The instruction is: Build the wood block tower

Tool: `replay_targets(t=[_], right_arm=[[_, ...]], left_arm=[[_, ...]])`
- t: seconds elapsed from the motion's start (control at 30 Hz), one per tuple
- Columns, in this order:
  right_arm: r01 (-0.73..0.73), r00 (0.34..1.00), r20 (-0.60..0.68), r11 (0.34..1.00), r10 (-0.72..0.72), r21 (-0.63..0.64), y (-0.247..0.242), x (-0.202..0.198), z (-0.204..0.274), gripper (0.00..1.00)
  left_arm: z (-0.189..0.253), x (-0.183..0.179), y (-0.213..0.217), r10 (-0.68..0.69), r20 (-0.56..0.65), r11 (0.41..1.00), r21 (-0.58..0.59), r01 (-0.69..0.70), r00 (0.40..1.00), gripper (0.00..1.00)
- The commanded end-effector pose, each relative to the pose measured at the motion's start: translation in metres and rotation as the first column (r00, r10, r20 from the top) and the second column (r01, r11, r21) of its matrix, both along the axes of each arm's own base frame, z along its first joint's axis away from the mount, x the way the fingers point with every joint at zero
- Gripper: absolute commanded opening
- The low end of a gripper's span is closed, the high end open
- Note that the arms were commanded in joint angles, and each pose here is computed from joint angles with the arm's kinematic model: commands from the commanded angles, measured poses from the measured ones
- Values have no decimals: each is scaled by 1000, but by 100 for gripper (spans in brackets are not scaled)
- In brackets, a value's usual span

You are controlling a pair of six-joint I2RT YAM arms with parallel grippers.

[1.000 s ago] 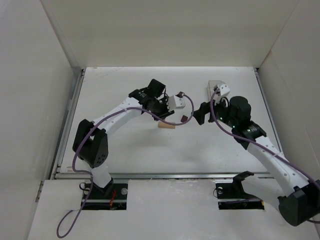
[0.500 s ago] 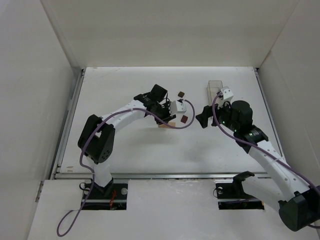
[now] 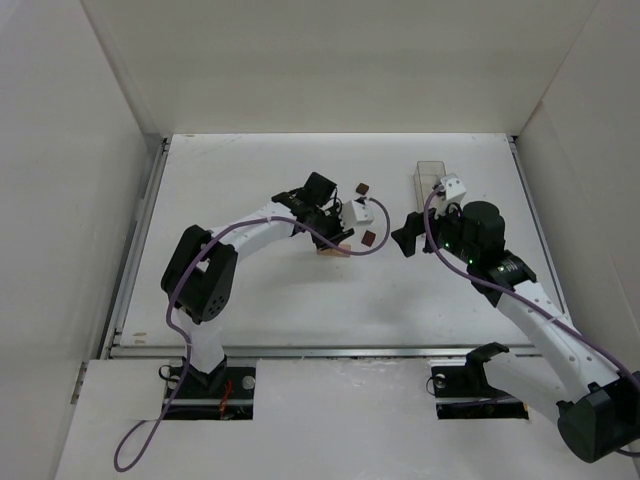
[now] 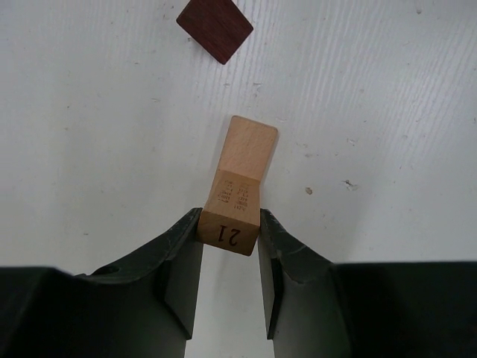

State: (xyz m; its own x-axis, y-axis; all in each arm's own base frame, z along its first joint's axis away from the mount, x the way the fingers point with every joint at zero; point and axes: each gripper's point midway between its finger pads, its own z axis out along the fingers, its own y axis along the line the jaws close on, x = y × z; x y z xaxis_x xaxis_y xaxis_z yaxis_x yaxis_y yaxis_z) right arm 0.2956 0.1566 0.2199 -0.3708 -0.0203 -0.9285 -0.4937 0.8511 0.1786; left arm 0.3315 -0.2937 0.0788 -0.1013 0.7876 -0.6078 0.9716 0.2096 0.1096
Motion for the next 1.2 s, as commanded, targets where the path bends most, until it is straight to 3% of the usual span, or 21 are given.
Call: replay_targets(t=[0.0, 0.9, 1.17], right_arm=[[-14, 998, 67, 1000, 13, 7, 0, 2, 17, 100], [-22, 998, 65, 1000, 23, -23, 0, 5, 14, 100], [-12, 998, 65, 1000, 14, -23, -3, 6, 14, 100]], left_arm=[[19, 2, -2, 16, 44, 999, -36, -15, 999, 0], [17, -12, 7, -1, -38, 999, -39, -1, 999, 0], [15, -4, 9, 32, -5, 999, -24, -32, 999, 0]])
